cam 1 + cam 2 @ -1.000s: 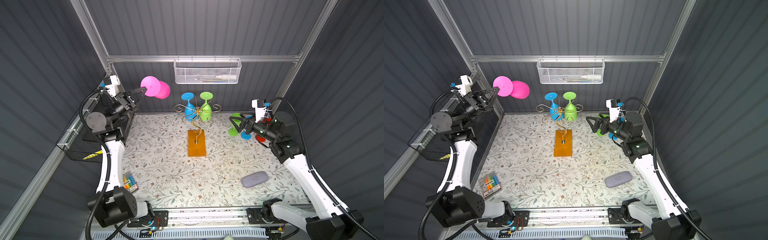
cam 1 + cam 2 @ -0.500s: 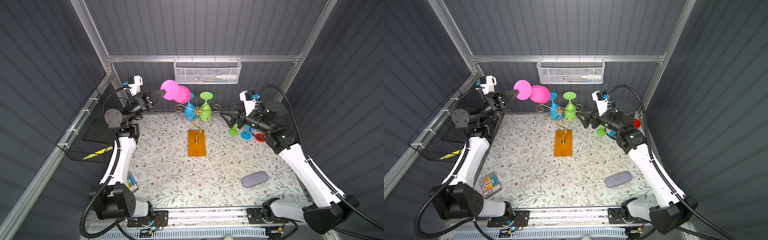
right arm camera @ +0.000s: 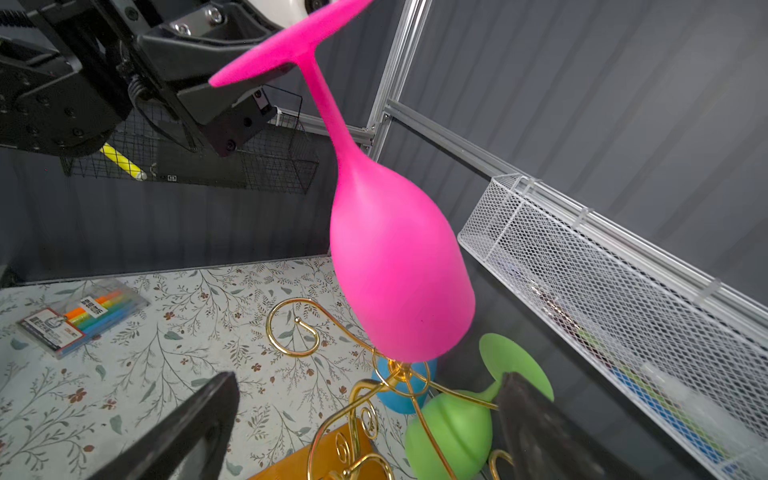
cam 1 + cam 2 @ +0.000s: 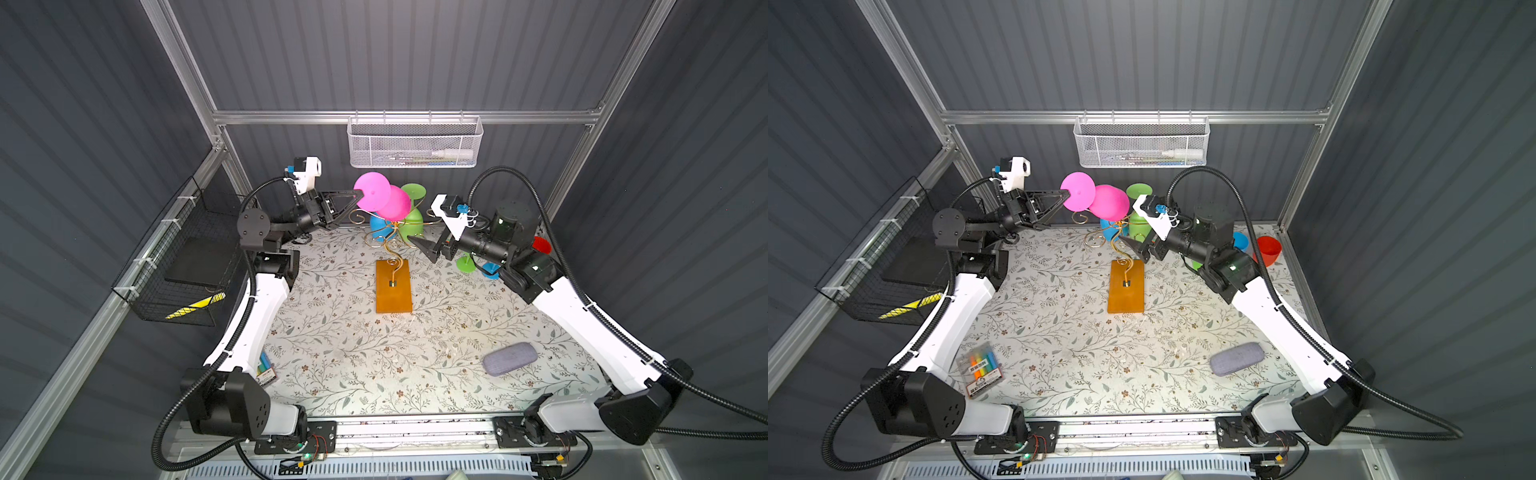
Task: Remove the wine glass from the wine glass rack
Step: 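Move the right gripper to the pink glass bowl held by the left gripper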
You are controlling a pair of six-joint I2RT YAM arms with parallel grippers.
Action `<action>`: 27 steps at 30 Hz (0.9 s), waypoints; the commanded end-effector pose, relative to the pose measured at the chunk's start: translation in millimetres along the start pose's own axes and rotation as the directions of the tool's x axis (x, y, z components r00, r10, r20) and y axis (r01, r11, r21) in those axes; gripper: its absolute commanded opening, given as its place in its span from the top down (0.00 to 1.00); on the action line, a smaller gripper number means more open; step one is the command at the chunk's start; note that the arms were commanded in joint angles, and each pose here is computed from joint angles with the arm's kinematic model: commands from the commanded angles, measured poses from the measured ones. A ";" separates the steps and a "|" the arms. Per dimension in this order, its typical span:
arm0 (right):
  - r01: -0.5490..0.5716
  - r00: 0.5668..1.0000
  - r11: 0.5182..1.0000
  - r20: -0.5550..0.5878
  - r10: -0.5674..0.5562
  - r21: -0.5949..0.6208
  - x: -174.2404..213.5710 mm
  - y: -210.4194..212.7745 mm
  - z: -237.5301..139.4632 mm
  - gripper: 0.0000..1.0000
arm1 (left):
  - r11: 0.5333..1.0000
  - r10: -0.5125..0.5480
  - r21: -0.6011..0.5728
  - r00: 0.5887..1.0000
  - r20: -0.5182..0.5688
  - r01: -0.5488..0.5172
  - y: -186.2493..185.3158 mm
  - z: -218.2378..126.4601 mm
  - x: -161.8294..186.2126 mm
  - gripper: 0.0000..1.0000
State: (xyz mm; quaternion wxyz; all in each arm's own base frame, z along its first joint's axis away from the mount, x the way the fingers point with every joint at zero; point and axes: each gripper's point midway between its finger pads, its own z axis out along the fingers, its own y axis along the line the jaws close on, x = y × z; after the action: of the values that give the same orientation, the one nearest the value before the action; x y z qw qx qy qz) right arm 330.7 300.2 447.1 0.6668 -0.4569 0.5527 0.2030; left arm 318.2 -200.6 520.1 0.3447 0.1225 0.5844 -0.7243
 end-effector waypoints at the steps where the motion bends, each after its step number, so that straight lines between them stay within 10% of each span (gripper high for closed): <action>1: 0.101 0.993 0.994 0.058 -0.103 0.046 -15.2 -6.6 3.4 0.01 | 0.997 0.080 0.016 0.996 -0.027 -0.079 -18.2 3.9 4.9 1.00; 27: 0.076 0.993 0.997 0.088 -0.074 -0.014 -4.9 -14.4 71.1 0.01 | 0.996 0.076 0.052 0.996 -0.043 -0.074 -35.5 10.7 15.4 1.00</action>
State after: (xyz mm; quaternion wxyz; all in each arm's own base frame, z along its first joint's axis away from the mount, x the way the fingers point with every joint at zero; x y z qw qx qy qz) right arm 383.8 349.2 439.2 0.6823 -0.4784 0.5189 0.1905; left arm 307.9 -214.7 518.0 0.3291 0.1333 0.5895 -0.7255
